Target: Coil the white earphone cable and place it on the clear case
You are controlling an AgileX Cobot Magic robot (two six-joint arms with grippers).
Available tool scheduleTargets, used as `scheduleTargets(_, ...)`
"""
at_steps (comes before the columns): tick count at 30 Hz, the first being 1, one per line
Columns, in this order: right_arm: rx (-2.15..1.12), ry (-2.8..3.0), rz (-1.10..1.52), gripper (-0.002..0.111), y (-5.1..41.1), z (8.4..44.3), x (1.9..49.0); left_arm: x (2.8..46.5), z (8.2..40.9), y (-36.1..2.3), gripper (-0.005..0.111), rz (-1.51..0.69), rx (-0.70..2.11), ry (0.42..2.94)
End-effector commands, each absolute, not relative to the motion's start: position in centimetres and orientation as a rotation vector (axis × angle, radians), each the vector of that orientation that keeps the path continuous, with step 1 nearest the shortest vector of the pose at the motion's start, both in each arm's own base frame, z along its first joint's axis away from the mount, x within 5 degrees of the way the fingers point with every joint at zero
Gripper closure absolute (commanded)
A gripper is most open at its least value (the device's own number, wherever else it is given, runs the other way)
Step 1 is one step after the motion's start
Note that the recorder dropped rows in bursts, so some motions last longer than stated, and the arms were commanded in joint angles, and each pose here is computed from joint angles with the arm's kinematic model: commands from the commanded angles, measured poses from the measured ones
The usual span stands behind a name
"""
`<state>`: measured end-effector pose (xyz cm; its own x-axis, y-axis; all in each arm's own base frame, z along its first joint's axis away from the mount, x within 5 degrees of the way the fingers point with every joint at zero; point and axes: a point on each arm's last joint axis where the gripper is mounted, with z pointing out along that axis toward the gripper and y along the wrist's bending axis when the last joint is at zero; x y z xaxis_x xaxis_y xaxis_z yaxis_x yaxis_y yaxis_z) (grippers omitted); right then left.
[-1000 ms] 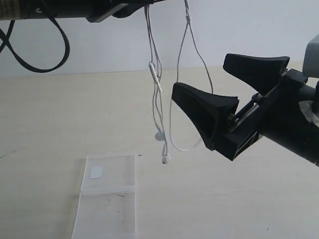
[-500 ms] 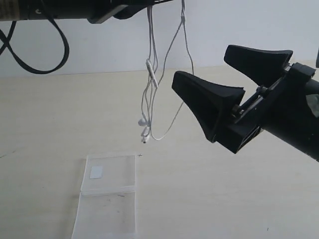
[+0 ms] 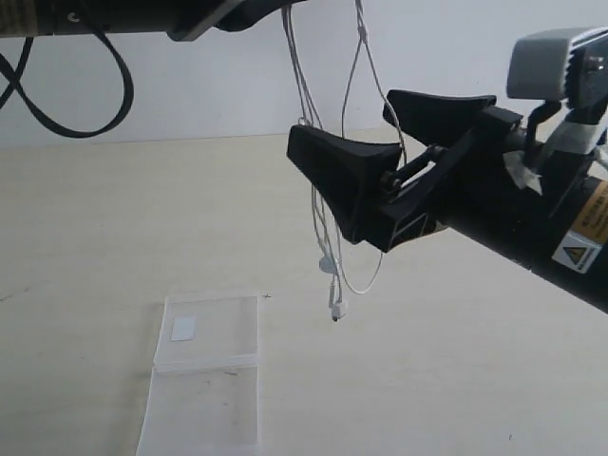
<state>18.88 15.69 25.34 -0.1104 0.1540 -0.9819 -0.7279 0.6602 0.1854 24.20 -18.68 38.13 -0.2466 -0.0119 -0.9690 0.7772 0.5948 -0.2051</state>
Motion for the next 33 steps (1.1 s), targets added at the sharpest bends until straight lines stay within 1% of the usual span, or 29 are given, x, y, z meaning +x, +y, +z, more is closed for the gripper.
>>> scheduleTargets(1, -0.569, 1.504, 0.856, 0.005, 17.0, 24.9, 19.5, 24.0, 38.7, -18.7, 0.107, -0.863, 0.625, 1.641)
scheduleTargets(9, -0.626, 1.524, 0.953, 0.005, 19.2, 24.9, 21.1, 24.2, 38.7, -18.6, 0.107, -0.836, 0.603, 1.637)
scheduleTargets(13, -0.596, 1.556, 0.987, 0.005, 19.3, 24.5, 21.3, 24.4, 38.7, -18.4, 0.107, -0.804, 0.603, 1.633)
scheduleTargets(22, -0.592, 1.557, 0.988, 0.006, 19.3, 24.5, 21.3, 24.4, 38.7, -18.4, 0.107, -0.807, 0.595, 1.634)
scheduleTargets(25, -0.594, 1.556, 0.987, 0.009, 19.3, 24.5, 21.3, 24.4, 38.8, -18.4, 0.107, -0.820, 0.581, 1.635)
scheduleTargets(27, -0.594, 1.556, 0.987, 0.014, 19.3, 24.5, 21.3, 24.4, 38.8, -18.4, 0.107, -0.820, 0.581, 1.635)
scheduleTargets(30, -0.594, 1.556, 0.987, 0.031, 19.3, 24.5, 21.3, 24.4, 38.8, -18.4, 0.107, -0.820, 0.581, 1.635)
scheduleTargets(31, -0.594, 1.556, 0.987, 0.038, 19.3, 24.5, 21.3, 24.4, 38.8, -18.4, 0.107, -0.822, 0.582, 1.635)
scheduleTargets(32, -0.594, 1.556, 0.987, 0.053, 19.3, 24.5, 21.3, 24.4, 38.8, -18.4, 0.107, -0.822, 0.582, 1.635)
scheduleTargets(33, -0.594, 1.556, 0.987, 0.059, 19.3, 24.5, 21.3, 24.4, 38.8, -18.4, 0.107, -0.822, 0.582, 1.635)
